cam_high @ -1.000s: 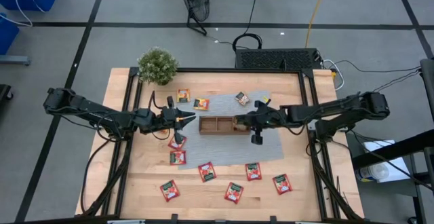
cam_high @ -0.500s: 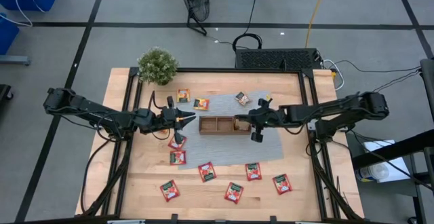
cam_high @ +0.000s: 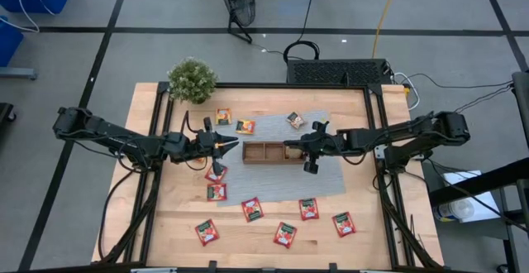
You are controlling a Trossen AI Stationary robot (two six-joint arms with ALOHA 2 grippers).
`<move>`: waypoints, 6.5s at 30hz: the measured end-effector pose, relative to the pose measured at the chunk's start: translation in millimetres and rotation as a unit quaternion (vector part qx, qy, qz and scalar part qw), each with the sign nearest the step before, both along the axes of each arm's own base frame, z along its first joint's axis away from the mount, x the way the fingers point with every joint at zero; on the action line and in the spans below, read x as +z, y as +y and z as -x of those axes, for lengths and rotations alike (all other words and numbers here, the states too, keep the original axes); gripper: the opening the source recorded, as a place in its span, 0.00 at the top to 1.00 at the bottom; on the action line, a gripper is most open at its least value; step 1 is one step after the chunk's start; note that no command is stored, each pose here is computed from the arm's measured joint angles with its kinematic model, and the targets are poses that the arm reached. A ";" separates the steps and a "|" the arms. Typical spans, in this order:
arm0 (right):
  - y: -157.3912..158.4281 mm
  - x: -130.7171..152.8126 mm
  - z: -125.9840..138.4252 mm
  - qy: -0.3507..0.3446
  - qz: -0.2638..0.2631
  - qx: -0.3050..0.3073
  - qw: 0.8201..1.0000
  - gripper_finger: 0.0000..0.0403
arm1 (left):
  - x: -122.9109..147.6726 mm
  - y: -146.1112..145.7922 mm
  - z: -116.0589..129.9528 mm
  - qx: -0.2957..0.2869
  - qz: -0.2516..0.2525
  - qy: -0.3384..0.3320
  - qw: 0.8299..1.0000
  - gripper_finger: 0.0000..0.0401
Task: Pick & Place Tea
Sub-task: Put the brown tea bag into the right section of the wooden organizer
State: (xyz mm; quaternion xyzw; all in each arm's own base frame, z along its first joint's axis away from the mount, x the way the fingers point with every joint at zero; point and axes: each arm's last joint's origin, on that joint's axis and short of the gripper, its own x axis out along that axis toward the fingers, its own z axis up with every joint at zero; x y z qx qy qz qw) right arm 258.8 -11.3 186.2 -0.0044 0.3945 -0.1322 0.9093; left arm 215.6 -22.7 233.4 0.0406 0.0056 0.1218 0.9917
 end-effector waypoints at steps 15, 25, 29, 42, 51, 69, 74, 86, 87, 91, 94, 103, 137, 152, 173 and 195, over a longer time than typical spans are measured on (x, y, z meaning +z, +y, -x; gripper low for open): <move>4.5 21.4 -7.3 -0.092 0.032 0.034 0.995 0.66 | 0.2 0.1 0.0 0.000 0.000 -0.001 1.000 0.86; 23.7 39.8 -14.4 -0.038 0.049 0.127 0.990 0.94 | 0.0 0.0 0.0 0.000 0.000 0.000 1.000 0.86; 18.7 36.9 -16.7 0.011 0.048 0.124 0.991 0.99 | 0.0 0.0 0.0 0.000 0.000 0.000 1.000 0.86; -2.0 -19.7 -34.8 0.125 0.027 0.123 0.984 1.00 | 0.1 0.0 0.0 0.000 0.000 0.000 1.000 0.86; 3.5 -14.4 -36.7 0.107 0.027 0.126 0.986 1.00 | 0.1 0.0 0.0 0.000 0.000 0.000 1.000 0.86; 0.9 -13.0 -38.4 0.112 -0.027 0.136 0.984 1.00 | 0.0 0.1 0.0 0.000 0.000 0.000 1.000 0.86; 0.5 -11.8 -39.2 0.110 -0.023 0.137 0.984 1.00 | 0.0 0.0 0.0 0.000 0.000 0.000 1.000 0.86; -5.3 -9.1 -43.0 0.086 -0.019 0.129 0.988 1.00 | 0.1 0.0 0.0 0.000 0.000 0.000 1.000 0.86; -5.3 -8.7 -43.4 0.084 -0.019 0.129 0.988 1.00 | 0.1 0.1 0.0 0.000 0.000 0.000 1.000 0.86; -7.2 -9.6 -41.9 0.092 -0.018 0.128 0.987 1.00 | 0.0 0.1 0.0 0.000 0.000 0.000 1.000 0.86; -9.3 -10.7 -40.1 0.102 -0.021 0.122 0.987 1.00 | 0.1 0.1 0.0 0.000 0.000 0.000 1.000 0.86; -12.6 -12.8 -36.9 0.117 -0.033 0.115 0.986 1.00 | 0.1 0.0 0.0 0.000 0.000 0.000 1.000 0.86; -17.0 -33.8 -36.8 0.163 -0.084 0.086 0.979 1.00 | 0.1 0.0 0.0 0.000 0.000 0.000 1.000 0.86; -16.5 -50.9 -37.8 0.195 -0.106 0.077 0.972 1.00 | 0.0 0.1 0.0 0.000 0.000 0.000 1.000 0.86; 15.6 -39.1 -38.2 0.180 0.001 0.065 0.982 1.00 | 0.0 0.0 0.0 0.000 0.000 0.000 1.000 0.86; 21.1 -22.2 -33.7 0.153 0.043 0.054 0.986 1.00 | 0.0 0.1 0.0 0.000 0.000 0.000 1.000 0.86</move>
